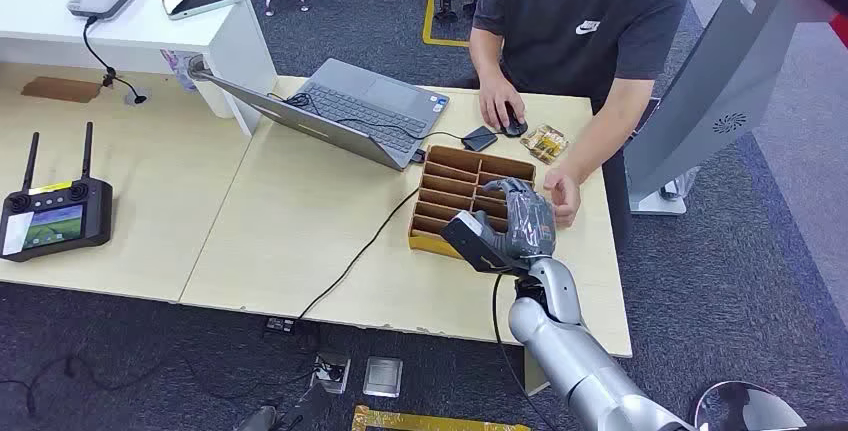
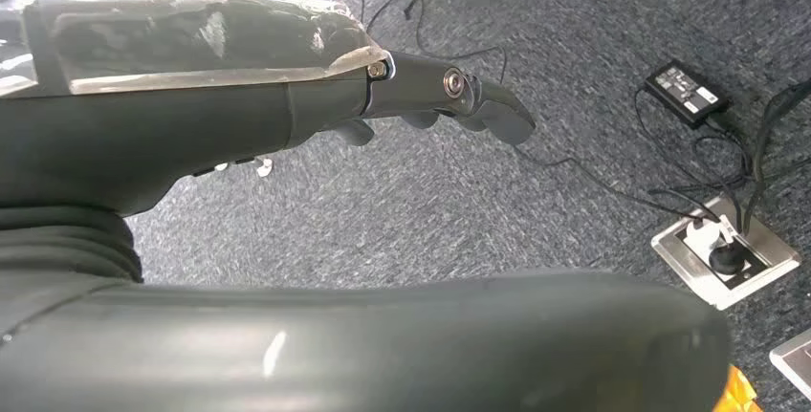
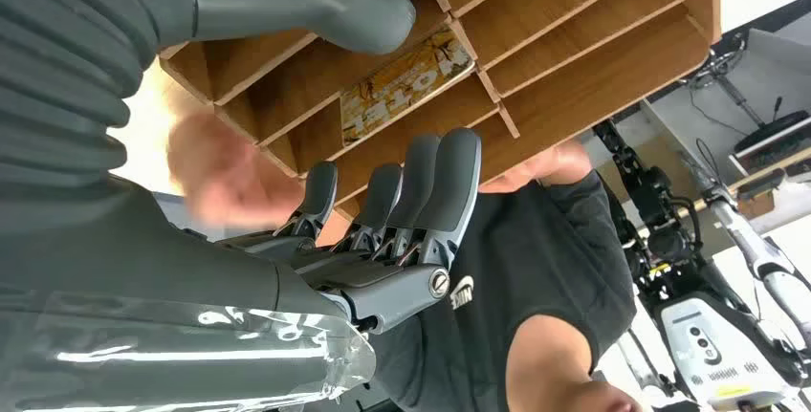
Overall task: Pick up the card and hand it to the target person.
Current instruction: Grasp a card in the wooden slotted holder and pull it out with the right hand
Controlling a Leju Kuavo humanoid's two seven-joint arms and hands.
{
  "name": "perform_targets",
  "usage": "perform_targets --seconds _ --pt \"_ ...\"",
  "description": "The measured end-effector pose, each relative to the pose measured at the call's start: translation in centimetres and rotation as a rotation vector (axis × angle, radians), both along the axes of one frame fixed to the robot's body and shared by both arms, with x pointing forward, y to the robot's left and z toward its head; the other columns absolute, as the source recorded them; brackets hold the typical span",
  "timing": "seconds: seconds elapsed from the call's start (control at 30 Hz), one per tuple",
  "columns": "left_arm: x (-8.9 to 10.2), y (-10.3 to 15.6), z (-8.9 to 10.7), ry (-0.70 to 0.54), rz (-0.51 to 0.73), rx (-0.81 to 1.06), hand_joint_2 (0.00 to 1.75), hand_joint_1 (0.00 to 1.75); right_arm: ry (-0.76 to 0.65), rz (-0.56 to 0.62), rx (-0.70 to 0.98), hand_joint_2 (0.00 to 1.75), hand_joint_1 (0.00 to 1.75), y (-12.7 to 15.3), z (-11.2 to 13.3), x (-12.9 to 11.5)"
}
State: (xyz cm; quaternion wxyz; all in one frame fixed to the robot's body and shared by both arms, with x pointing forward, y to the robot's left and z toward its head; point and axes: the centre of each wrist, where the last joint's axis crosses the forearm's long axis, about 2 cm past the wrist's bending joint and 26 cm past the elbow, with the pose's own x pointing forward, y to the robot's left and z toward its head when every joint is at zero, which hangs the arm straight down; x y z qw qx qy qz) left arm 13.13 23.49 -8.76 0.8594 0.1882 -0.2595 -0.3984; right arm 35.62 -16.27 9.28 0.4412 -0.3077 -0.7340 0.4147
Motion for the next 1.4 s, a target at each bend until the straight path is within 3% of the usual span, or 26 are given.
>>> perform_targets --seconds 0.4,0.77,1.17,1.4 --pt "0.0 0.0 0.0 0.0 0.0 0.0 0.0 0.0 -0.004 -0.004 -0.023 1.75 0.68 -0.3 0.0 0.3" --pt "0.0 0.0 0.0 0.001 -0.001 -0.001 0.0 0.0 -0.001 -0.024 -0.05 1.75 0.78 -0.6 0.3 0.8" --pt "0.0 -0.1 0.0 0.005 -0.011 -0.009 0.0 0.0 0.027 -0.046 -0.101 1.75 1.07 -1.3 0.1 1.3" --pt "0.1 -0.2 0.0 0.001 -0.016 -0.015 0.0 0.0 0.043 -0.04 -0.143 1.75 1.55 -1.5 0.0 1.5"
